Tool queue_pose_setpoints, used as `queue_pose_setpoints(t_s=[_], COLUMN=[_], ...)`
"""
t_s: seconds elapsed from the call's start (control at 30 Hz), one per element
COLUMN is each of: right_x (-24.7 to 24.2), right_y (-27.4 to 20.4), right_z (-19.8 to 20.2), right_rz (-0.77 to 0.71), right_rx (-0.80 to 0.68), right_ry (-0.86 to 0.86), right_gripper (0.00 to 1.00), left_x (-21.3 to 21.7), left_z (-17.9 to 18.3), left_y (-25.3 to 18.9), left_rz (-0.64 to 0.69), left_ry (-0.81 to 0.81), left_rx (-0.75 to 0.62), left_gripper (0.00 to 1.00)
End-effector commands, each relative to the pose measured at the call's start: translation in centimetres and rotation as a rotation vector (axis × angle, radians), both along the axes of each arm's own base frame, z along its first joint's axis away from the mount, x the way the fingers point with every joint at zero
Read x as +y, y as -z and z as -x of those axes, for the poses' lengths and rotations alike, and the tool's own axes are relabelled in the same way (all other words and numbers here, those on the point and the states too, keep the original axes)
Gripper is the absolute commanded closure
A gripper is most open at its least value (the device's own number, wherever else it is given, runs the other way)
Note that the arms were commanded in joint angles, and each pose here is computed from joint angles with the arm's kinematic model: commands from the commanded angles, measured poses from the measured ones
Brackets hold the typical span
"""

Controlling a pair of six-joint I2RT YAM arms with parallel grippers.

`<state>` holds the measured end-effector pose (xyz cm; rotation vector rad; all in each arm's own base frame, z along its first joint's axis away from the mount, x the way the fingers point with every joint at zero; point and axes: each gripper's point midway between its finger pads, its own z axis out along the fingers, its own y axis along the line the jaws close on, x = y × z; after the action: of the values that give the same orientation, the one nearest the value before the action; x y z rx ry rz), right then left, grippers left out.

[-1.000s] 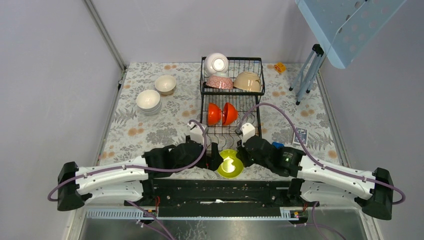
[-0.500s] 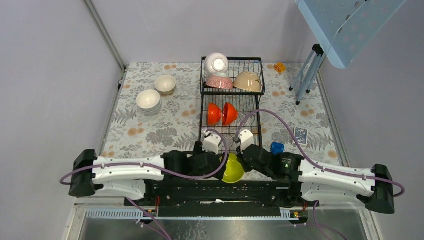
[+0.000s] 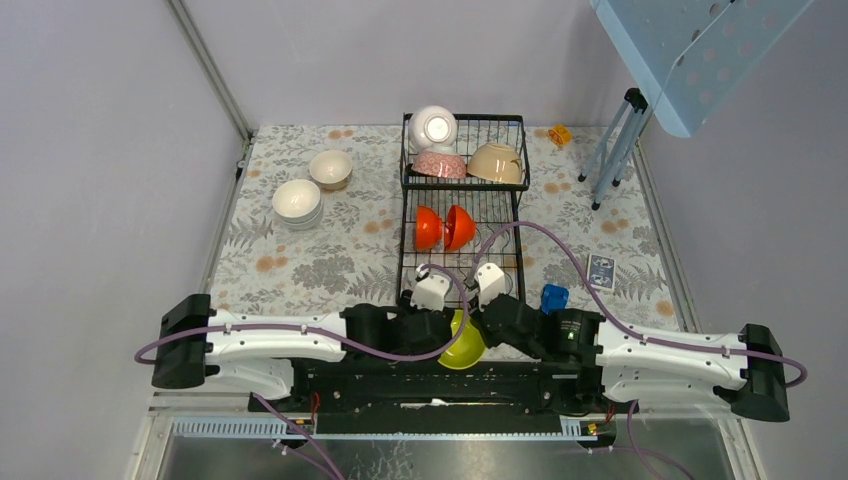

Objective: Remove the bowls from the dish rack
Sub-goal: Place the bowl at the center of the board.

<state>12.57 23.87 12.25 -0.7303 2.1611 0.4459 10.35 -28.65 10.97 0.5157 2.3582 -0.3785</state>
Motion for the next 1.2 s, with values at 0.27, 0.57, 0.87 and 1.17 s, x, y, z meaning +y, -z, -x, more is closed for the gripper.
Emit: queue_pose_setpoints(t_s=[0.27,0.57,0.87,1.17], right_x=[1.5,2.1,3.0,3.4], right_y=[-2.3,-2.4,-3.0,-5.3], right_z=[-0.9,-0.5,0.3,0.7], right_rz=[-0.113,-0.145,-0.203,-0.303], right_rx=[-0.046,-0.015,0.036,0.098], right_ry=[0.063,0.051,0.044,0.09], right_gripper=[1.0,0.99,0.54,0.18], left_x=[-1.7,-1.5,-0.6,0.5], left_z=[-0.1,-0.2,-0.8,-1.4], left_y=[-1.5,-1.9,-2.9,-3.7], left_rz=[0.096,0.128,0.214,0.292], left_ry=[-0.016,-0.032,-0.08,-0.146], left_rx=[-0.003,-0.009,-0.039,-0.065], left_gripper=[0.68,1.0,1.0,1.0])
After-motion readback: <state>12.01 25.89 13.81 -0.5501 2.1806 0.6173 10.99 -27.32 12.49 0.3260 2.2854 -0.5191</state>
